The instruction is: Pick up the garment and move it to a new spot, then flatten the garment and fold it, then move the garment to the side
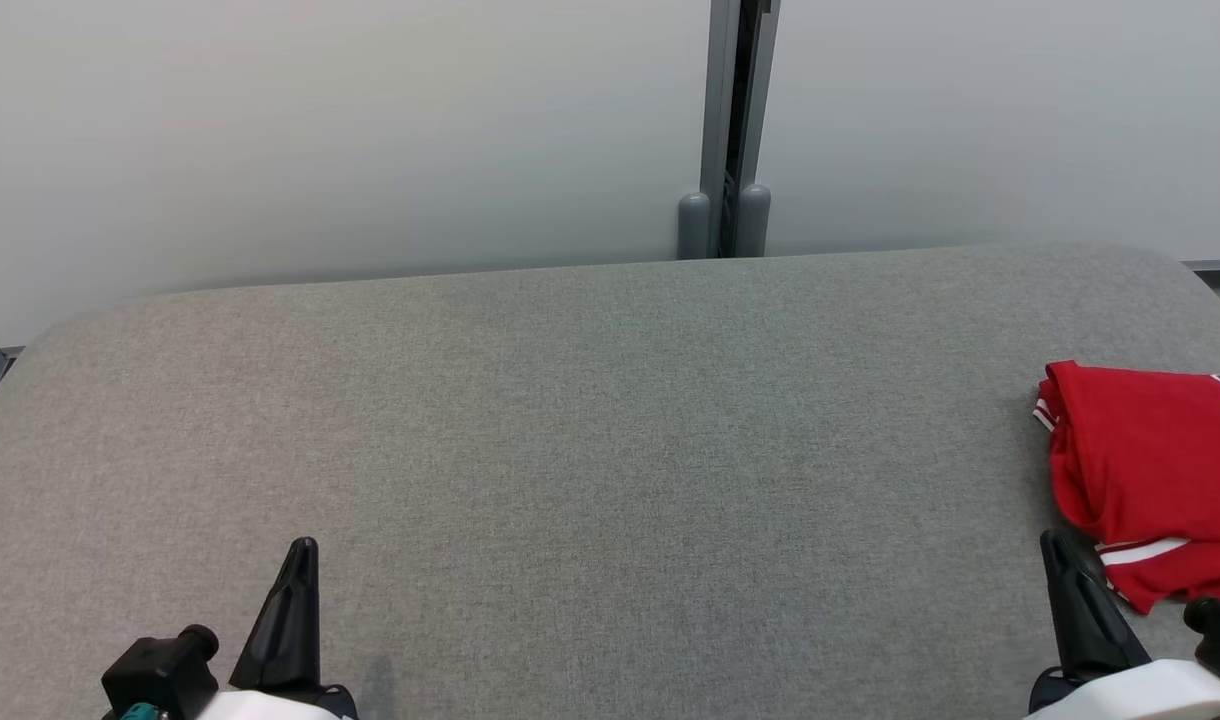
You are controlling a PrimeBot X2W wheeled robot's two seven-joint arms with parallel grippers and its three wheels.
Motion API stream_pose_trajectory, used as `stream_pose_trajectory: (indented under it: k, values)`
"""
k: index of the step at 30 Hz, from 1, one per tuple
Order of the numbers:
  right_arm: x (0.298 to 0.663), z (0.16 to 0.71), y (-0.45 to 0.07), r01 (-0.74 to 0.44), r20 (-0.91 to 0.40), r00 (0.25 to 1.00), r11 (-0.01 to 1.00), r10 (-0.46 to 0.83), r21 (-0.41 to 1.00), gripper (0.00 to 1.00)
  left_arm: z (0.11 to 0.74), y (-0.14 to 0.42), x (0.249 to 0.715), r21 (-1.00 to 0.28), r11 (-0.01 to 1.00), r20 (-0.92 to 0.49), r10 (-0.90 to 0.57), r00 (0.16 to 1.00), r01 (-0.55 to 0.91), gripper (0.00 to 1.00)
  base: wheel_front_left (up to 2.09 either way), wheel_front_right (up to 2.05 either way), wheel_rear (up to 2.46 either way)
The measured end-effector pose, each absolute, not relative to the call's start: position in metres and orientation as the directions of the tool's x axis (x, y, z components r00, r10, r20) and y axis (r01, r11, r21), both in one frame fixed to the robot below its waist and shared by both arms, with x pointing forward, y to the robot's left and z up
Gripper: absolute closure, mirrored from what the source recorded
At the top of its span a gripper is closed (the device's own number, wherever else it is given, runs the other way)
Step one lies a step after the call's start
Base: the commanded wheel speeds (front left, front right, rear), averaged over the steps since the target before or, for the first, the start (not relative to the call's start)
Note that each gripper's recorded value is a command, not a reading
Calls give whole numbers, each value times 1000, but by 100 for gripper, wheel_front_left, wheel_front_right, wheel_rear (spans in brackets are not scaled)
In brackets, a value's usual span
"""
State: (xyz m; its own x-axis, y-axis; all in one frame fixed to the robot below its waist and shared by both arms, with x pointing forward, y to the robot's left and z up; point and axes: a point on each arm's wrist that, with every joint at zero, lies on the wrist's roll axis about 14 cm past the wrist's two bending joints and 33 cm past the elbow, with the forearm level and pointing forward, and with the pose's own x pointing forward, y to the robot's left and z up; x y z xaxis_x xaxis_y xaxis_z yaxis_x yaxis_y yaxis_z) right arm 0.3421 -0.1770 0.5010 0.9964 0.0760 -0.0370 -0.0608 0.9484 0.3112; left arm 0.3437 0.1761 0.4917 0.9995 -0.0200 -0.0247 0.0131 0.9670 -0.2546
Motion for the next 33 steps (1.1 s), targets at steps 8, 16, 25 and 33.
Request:
stream_pose_trajectory:
  k: [8, 16, 25, 33]
  values:
    - [339, 496, -190, -13, -64, 997, 895, 47, 446, 100, 489, 169, 339, -390, 921, -34, -29, 999, 13, 100, 0, 0, 0]
    - [336, 492, -203, 33, -88, 996, 819, 22, 573, 100, 494, 160, 338, -523, 852, -18, -43, 999, 27, 100, 0, 0, 0]
    - [332, 487, -214, 73, -116, 993, 735, 8, 675, 100, 494, 154, 335, -631, 775, -20, -48, 999, 25, 100, 0, 0, 0]
    - [330, 486, -223, 96, -126, 992, 656, -1, 748, 100, 494, 149, 331, -712, 702, -20, -53, 998, 23, 100, 0, 0, 0]
